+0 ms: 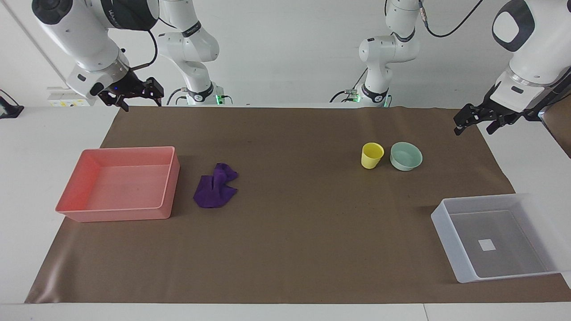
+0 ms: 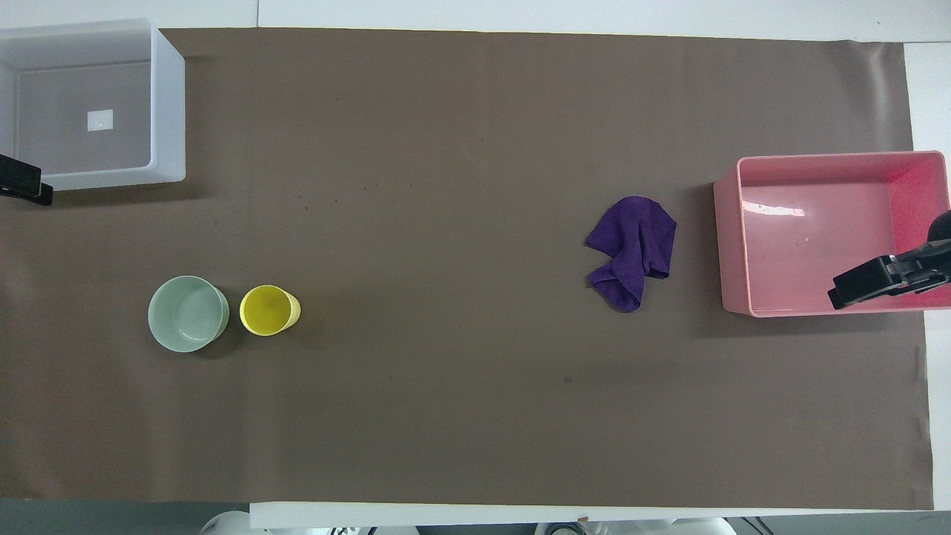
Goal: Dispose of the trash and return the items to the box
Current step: 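Reach the left gripper to the green bowl while the right gripper reaches the cloth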
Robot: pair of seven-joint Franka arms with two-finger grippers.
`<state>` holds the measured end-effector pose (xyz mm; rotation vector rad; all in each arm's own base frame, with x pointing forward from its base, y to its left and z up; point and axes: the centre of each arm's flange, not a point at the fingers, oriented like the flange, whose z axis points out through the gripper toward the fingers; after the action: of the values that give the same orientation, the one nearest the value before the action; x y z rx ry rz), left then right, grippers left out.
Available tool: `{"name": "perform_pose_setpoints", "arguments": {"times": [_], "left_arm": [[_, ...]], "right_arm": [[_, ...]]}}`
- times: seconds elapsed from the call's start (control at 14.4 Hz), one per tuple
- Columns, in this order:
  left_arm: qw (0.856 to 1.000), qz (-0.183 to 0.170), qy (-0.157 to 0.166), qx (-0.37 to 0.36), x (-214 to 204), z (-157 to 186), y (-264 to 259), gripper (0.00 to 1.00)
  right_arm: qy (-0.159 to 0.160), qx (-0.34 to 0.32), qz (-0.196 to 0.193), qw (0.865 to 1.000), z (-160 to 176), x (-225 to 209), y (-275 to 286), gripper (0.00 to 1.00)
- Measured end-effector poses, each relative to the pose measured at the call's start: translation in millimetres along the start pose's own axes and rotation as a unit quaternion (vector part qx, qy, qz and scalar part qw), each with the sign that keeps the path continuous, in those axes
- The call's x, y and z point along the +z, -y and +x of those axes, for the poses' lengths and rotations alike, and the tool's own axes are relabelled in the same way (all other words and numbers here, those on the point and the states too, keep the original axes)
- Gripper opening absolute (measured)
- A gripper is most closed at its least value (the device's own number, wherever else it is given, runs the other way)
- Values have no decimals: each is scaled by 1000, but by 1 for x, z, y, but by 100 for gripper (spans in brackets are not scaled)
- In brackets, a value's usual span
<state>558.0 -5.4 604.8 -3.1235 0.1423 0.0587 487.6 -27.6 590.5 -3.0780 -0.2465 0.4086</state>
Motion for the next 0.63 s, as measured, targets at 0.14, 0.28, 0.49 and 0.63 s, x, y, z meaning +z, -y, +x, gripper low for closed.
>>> {"name": "perform_pose_setpoints", "arguments": {"times": [0.14,0.28,0.49,0.63], "left_arm": [[1000,0,0,0,0,0,0,100],[1000,0,4,0,2,-1,0,100],[1000,-1,11,0,31,-10,-1,100],[1000,-1,-13,-2,80,-30,-2,100]], "right_arm": [[0,0,0,1000,0,0,0,100],[-1,0,0,1000,0,0,0,100],[-11,0,-3,1000,-8,-9,2,100],[-23,-1,-5,1000,-13,-16,5,100]]}}
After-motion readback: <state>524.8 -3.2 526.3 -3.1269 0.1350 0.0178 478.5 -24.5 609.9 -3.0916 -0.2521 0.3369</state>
